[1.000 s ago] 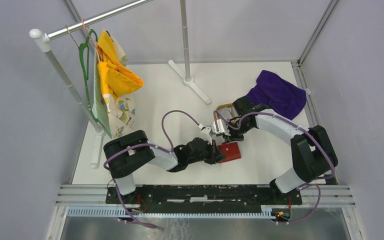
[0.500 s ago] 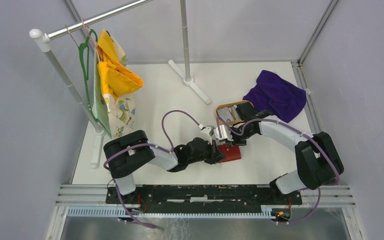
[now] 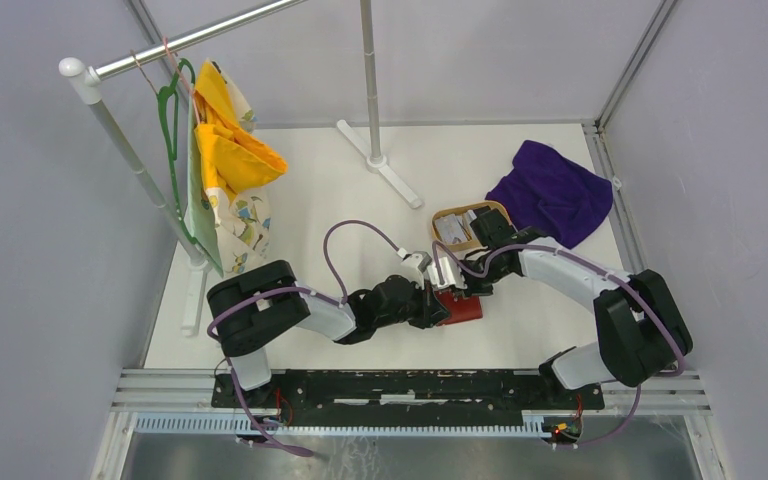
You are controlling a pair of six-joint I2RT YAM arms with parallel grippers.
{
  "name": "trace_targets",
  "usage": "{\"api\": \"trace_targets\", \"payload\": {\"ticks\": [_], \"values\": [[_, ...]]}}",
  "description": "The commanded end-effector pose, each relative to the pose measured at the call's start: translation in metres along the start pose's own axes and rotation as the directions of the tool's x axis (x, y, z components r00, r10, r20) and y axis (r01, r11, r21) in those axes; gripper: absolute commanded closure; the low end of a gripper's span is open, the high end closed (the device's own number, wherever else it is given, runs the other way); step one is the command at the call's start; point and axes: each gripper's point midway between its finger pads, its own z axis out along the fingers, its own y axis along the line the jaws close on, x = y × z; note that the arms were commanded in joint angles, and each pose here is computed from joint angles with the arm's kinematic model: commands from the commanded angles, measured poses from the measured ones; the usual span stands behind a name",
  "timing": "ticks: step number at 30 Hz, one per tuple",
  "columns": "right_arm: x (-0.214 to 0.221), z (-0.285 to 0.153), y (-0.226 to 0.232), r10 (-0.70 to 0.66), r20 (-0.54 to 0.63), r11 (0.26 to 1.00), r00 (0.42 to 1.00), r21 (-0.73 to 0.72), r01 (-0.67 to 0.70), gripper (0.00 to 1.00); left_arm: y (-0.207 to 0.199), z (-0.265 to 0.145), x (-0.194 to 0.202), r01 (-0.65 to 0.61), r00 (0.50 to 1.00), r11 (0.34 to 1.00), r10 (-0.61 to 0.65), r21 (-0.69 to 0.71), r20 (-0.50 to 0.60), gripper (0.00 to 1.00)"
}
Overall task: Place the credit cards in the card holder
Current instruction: Close the card holder at the center of the board.
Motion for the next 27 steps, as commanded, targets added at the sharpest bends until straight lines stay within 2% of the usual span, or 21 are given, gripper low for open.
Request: {"api": "trace_targets", "payload": {"ticks": [1, 12, 15, 17, 24, 27], "values": [[-0.004, -0.002, 0.007, -0.019, 0.003, 1.000, 1.000, -0.007, 0.019, 1.00, -0.004, 0.002, -0.014, 0.020, 0.999, 1.000, -0.019, -0.006, 0.034, 0.98], [-0.005, -0.002, 0.010, -0.028, 0.007, 1.000, 1.000, -0.007, 0.028, 1.00, -0.017, 0.000, -0.028, 0.013, 0.998, 1.000, -0.014, 0.016, 0.058, 0.90], [-0.005, -0.001, 0.011, -0.029, 0.009, 1.000, 1.000, -0.009, 0.029, 1.00, -0.019, 0.001, -0.029, 0.009, 0.998, 1.000, -0.010, 0.015, 0.061, 0.83], [-0.006, -0.002, 0.010, -0.028, 0.010, 1.000, 1.000, -0.007, 0.028, 1.00, -0.021, 0.001, -0.032, 0.006, 0.998, 1.000, -0.007, 0.021, 0.067, 0.82], [-0.008, -0.003, 0.011, -0.035, 0.021, 0.999, 0.999, -0.005, 0.035, 1.00, -0.017, 0.003, -0.034, -0.004, 0.997, 1.000, 0.004, -0.008, 0.074, 0.81], [-0.009, -0.002, 0.012, -0.037, 0.023, 0.999, 0.999, -0.007, 0.037, 1.00, -0.009, 0.007, -0.031, -0.005, 0.998, 0.999, 0.008, -0.041, 0.069, 0.85]]}}
